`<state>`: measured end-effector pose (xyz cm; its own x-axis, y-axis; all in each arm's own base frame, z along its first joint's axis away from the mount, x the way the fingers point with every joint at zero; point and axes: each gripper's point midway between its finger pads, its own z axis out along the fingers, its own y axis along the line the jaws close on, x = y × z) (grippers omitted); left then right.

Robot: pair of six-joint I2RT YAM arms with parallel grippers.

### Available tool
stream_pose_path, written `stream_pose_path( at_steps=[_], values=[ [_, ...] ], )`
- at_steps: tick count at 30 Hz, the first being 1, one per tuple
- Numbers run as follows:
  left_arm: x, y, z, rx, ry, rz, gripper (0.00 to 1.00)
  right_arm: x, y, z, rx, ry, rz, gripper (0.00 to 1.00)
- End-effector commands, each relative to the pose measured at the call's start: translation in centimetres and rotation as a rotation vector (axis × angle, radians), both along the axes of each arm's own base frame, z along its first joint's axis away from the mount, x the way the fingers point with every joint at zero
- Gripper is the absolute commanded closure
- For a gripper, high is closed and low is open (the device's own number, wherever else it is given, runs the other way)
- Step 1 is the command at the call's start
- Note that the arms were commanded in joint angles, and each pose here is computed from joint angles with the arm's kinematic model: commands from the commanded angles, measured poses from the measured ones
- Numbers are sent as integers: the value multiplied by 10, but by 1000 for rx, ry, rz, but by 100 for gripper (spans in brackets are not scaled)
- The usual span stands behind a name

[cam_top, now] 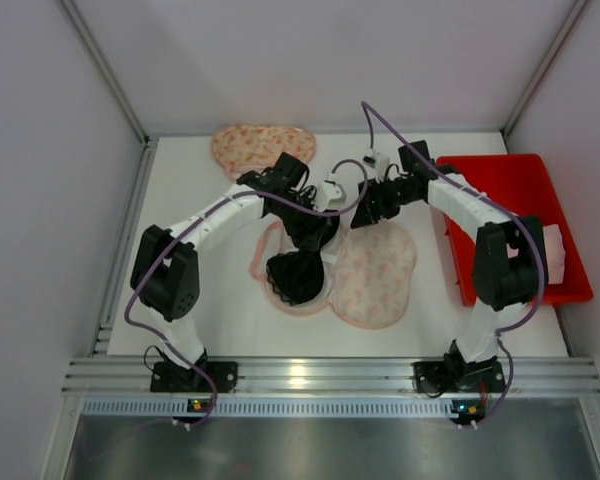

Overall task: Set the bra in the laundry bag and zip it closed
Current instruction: Adjust the bra in the laundry bag, then close the laundry bag at the center of the board.

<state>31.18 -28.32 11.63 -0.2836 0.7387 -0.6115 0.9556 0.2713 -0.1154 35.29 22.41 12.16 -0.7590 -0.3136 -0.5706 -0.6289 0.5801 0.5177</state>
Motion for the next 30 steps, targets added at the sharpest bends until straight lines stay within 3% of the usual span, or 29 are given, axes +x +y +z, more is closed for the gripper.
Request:
stream_pose_path(
  at_steps=[1, 6, 7, 9, 10, 16, 20, 25, 30],
  values=[
    [18, 3, 72, -111, -107, 181, 30, -8, -29, 27, -22, -33, -90, 30],
    [21, 21, 115, -209, -123, 310, 25, -28, -85, 21, -105, 48, -292, 32],
    [27, 30, 122, -243, -117, 342, 15, -32, -102, 11, -146, 72, -345, 33],
    [36, 51, 140, -319, -99, 433, 12, -44, -120, 5, -200, 104, -414, 34],
    [39, 55, 146, -372, -85, 447, 2, -46, -132, 1, -231, 131, -478, 35],
    [65, 120, 154, -427, -69, 703, 2, -81, -151, -26, -322, 295, -610, 38],
    [79, 162, 167, -466, -194, 868, 2, -100, -148, -42, -304, 344, -636, 42],
    [62, 177, 177, -474, -287, 858, 2, -108, -148, -60, -307, 361, -649, 48],
    [58, 183, 168, -457, -282, 899, 2, -108, -137, -76, -317, 391, -613, 55]
  ],
)
